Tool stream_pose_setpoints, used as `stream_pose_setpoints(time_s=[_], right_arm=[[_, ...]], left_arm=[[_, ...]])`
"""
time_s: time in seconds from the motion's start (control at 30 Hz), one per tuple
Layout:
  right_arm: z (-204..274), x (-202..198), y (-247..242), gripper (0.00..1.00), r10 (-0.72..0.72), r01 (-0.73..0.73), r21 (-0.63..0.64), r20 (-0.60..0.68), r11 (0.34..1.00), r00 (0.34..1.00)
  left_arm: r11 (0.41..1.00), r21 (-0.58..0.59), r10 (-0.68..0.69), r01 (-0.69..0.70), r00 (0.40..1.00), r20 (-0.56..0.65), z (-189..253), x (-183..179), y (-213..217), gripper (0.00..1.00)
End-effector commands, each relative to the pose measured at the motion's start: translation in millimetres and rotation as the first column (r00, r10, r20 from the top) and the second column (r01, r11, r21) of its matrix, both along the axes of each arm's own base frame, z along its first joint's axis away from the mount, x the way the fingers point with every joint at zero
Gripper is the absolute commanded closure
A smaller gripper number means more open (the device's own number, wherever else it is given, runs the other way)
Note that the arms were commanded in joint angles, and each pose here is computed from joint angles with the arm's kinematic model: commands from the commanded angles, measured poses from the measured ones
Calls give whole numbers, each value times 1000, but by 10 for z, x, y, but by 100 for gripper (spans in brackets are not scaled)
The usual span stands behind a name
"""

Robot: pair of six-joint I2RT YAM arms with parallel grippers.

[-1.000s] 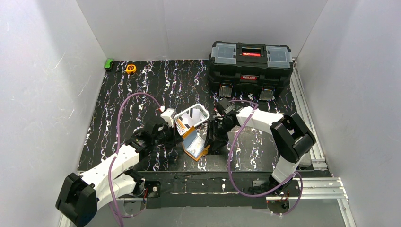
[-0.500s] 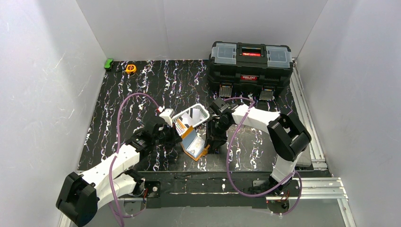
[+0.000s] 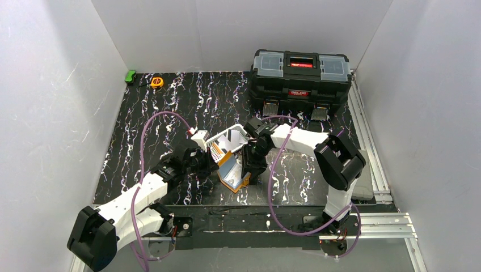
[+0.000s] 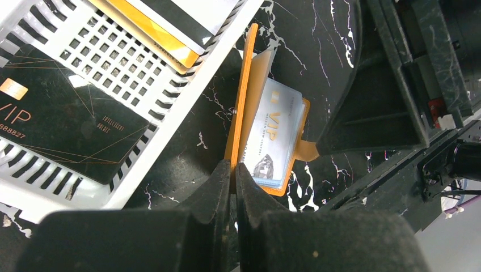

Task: Put the credit cards into the card holder
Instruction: Close the card holder at the center of the board.

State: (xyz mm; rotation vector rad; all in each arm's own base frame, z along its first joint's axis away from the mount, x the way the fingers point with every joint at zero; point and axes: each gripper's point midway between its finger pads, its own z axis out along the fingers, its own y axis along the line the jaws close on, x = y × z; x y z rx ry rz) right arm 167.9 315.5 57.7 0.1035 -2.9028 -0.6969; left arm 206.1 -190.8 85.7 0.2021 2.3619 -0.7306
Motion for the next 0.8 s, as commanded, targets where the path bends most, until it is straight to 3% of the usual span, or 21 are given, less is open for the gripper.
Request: stream_pose_setpoints(time_s=[0.0, 0.23, 0.57, 0.77], right_arm=[[70, -38, 50, 53, 39, -39, 5, 1, 999, 999], [41, -65, 20, 58, 46, -46, -5, -3, 999, 999], [41, -114, -77, 75, 53, -53, -25, 6, 998, 999], [10, -206, -161, 79, 65, -65, -40, -5, 997, 998]], left_arm=[[1000, -24, 9, -8, 999, 31, 113, 50, -19, 100], [1000, -31, 3, -2, 999, 39, 137, 48, -29, 100], [999, -34, -5, 7, 999, 48, 145, 43, -33, 100], [999, -37, -5, 7, 999, 52, 156, 43, -33, 100]])
